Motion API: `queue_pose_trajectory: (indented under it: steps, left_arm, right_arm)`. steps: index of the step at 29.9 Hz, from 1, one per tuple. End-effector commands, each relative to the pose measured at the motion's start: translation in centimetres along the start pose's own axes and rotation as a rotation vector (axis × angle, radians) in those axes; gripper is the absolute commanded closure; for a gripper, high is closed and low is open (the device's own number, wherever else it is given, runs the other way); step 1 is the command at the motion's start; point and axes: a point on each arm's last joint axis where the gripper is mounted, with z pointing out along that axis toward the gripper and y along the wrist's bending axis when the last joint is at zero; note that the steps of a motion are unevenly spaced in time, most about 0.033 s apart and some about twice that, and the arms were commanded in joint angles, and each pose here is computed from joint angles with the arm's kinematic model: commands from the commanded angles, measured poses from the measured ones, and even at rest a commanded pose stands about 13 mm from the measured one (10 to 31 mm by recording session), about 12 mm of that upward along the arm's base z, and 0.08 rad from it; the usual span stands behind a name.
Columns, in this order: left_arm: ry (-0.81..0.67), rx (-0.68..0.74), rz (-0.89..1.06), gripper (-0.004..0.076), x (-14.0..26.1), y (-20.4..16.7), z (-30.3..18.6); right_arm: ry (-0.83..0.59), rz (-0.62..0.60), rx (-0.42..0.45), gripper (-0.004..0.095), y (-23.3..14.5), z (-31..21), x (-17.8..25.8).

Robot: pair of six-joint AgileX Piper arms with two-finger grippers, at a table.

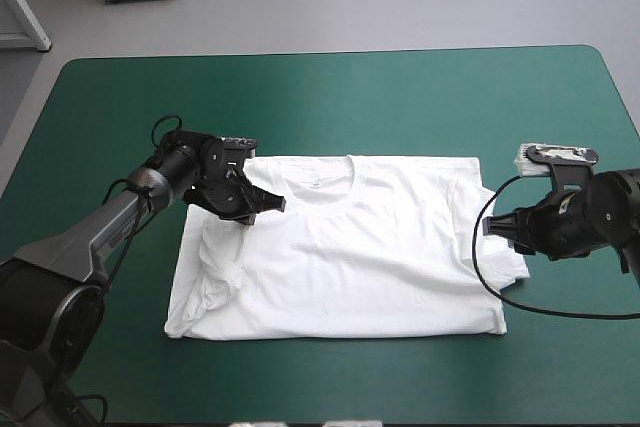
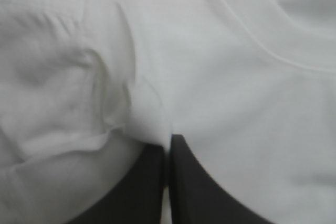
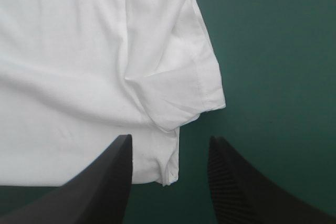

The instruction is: Fold the cloth

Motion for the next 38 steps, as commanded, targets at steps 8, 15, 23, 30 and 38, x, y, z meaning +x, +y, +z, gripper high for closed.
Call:
queue_pose_trajectory:
  steps: [8, 15, 23, 30, 38]
  left_arm:
    - [-0.031, 0.011, -0.004, 0.0525, -0.6, -0.4, -1.1]
    - [-0.042, 0.016, 0.023, 0.0166, -1.4, -0.8, -2.8]
    - [0.003, -0.13, 0.104, 0.0197, -0.6, 0.3, -5.8]
    - [-0.076, -0.173, 0.063, 0.0217, 0.4, 2.2, -9.9]
    - [-0.018, -0.197, -0.013, 0.0217, 4.1, 5.2, -9.1]
  right_arm:
    - [-0.048, -0.002, 0.001, 0.0481, -0.1, -1.4, -0.2]
    - [-0.052, -0.008, 0.017, 0.048, -0.3, -1.4, -0.2]
    - [0.001, 0.051, 0.061, 0.0479, -2.1, 0.2, -1.3]
    - [0.069, 0.058, 0.055, 0.0475, -3.4, 3.8, -3.3]
    - [0.129, 0.075, 0.028, 0.0475, -3.6, 7.8, -3.9]
